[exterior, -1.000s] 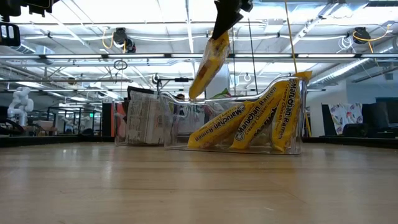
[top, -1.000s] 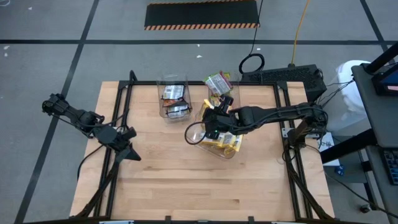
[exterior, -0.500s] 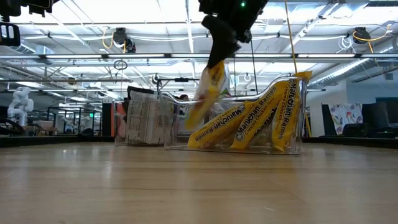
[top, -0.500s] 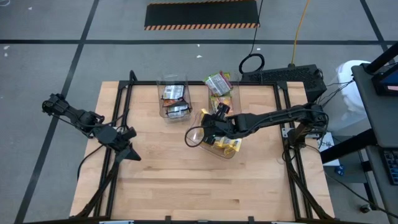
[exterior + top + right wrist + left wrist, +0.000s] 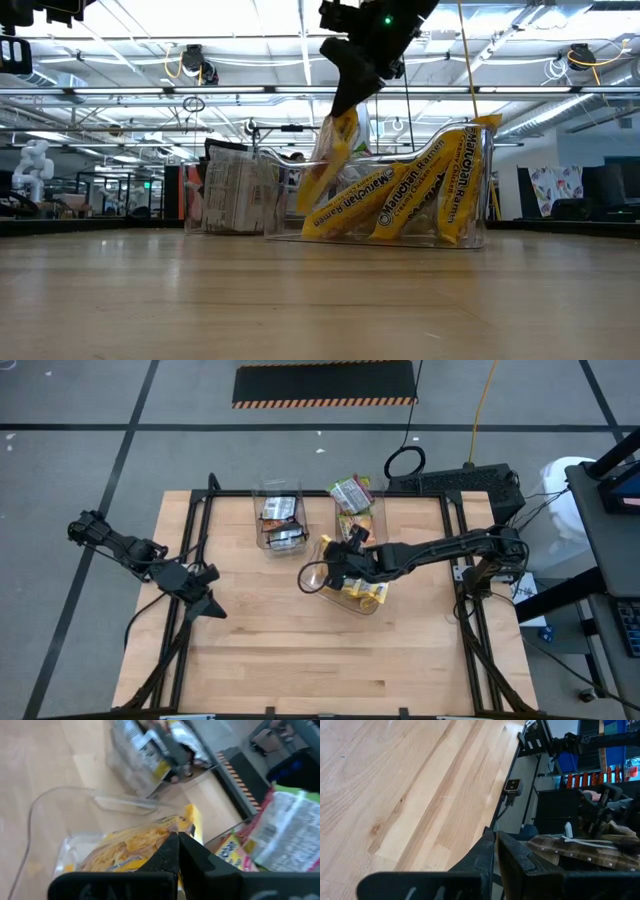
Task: Sort Maruchan noodles
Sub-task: Put the yellow noodle pack into the bottom transparent bin
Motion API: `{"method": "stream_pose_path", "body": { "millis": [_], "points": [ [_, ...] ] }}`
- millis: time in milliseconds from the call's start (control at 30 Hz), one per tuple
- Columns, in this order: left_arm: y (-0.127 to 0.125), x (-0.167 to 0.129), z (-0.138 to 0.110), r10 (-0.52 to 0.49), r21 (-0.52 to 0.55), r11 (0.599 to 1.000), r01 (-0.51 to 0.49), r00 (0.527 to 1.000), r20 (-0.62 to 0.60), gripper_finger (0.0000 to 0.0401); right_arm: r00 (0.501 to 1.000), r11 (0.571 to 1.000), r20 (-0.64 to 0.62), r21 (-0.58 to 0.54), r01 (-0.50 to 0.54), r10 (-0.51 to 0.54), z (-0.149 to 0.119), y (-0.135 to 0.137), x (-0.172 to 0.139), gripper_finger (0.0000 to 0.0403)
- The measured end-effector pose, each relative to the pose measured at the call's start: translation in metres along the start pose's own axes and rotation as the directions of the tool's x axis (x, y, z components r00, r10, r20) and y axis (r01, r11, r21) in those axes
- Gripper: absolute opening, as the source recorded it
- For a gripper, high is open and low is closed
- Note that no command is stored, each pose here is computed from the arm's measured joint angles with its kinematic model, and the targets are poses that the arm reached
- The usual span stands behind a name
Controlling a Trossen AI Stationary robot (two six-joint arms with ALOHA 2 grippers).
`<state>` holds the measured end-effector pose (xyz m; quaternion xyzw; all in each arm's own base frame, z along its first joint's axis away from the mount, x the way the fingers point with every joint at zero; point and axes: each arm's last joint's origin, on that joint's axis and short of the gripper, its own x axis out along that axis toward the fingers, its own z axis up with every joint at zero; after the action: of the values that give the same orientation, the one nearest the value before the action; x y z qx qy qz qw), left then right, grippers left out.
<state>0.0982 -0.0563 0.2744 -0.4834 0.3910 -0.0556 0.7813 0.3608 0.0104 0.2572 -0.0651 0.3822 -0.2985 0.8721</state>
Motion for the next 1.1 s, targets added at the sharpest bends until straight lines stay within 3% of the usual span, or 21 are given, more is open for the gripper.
{"method": "stream_pose_path", "body": {
  "millis": [267, 700, 867, 1100],
  "points": [
    [0.0, 0.0, 0.0, 0.0, 0.0, 1.0, 0.0, 1.0, 0.0, 0.0026, 0.999, 0.999, -0.017, -0.022, -0.042, 0.042, -0.003, 0.002, 0.001, 0.0],
    [0.0, 0.0, 0.0, 0.001, 0.008, 1.0, -0.001, 1.0, 0.0, 0.0026, 0.964, 0.967, -0.08, -0.013, -0.254, 0.252, -0.02, 0.015, 0.012, 0.0],
    [0.0, 0.0, 0.0, 0.0, 0.008, 1.0, 0.0, 1.0, 0.0, 0.0026, 0.962, 0.967, -0.115, -0.019, -0.253, 0.249, -0.032, 0.019, 0.015, 0.0],
    [0.0, 0.0, 0.0, 0.0, 0.008, 1.0, 0.0, 1.0, 0.0, 0.0026, 0.963, 0.966, -0.072, -0.009, -0.259, 0.258, -0.028, 0.019, 0.016, 0.0]
  ]
}}
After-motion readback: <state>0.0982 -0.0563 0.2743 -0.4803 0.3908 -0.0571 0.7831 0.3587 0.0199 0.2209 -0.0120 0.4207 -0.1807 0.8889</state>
